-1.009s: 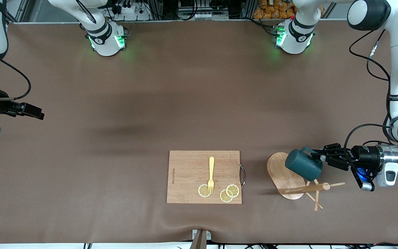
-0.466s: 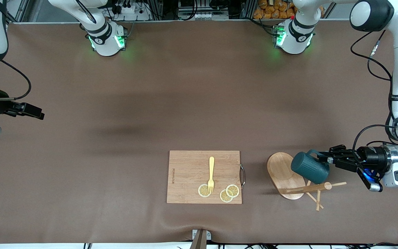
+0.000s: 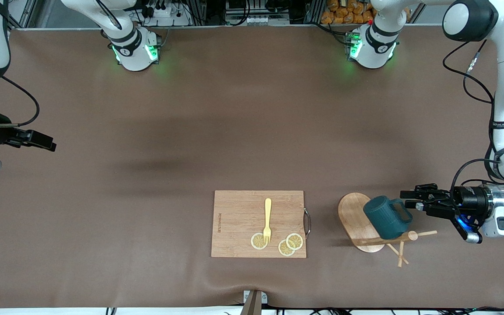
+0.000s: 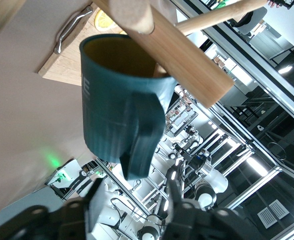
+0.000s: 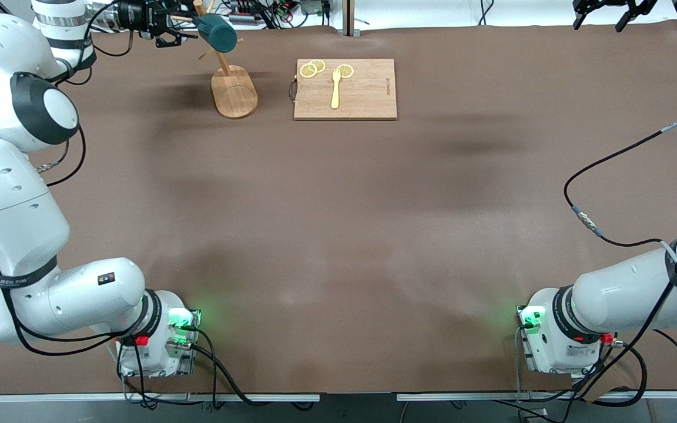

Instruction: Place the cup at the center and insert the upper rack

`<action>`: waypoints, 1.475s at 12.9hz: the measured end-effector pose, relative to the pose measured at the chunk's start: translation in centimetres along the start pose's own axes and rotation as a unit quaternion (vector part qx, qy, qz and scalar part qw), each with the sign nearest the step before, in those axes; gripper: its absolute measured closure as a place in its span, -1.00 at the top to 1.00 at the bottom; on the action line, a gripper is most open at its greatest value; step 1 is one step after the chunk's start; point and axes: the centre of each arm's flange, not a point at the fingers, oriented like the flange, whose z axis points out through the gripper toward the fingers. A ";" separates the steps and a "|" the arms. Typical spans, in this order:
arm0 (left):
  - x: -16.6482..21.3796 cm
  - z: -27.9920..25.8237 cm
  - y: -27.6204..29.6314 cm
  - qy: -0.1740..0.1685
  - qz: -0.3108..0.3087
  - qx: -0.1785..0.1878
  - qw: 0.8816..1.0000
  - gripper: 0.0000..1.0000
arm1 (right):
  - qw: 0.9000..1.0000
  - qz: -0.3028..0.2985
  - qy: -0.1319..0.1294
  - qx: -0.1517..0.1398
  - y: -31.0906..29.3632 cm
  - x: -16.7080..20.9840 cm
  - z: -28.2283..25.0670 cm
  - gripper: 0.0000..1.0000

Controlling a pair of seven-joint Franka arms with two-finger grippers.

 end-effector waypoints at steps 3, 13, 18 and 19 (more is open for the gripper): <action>0.0 0.2 0.1 -0.001 0.001 0.000 1.000 0.95 | 1.000 0.000 0.000 0.000 0.0 0.0 0.0 1.00; -8.0 -1.9 6.2 0.084 0.070 0.149 0.983 1.00 | 1.000 0.000 0.004 0.000 0.0 0.1 -0.1 1.00; -20.9 3.5 12.9 0.203 0.158 0.429 0.866 1.00 | 1.000 0.008 0.011 -0.001 1.4 0.3 -0.3 1.00; -23.5 5.1 13.4 0.216 0.174 0.473 0.837 1.00 | 1.000 0.006 0.012 -0.001 1.7 0.3 -0.3 1.00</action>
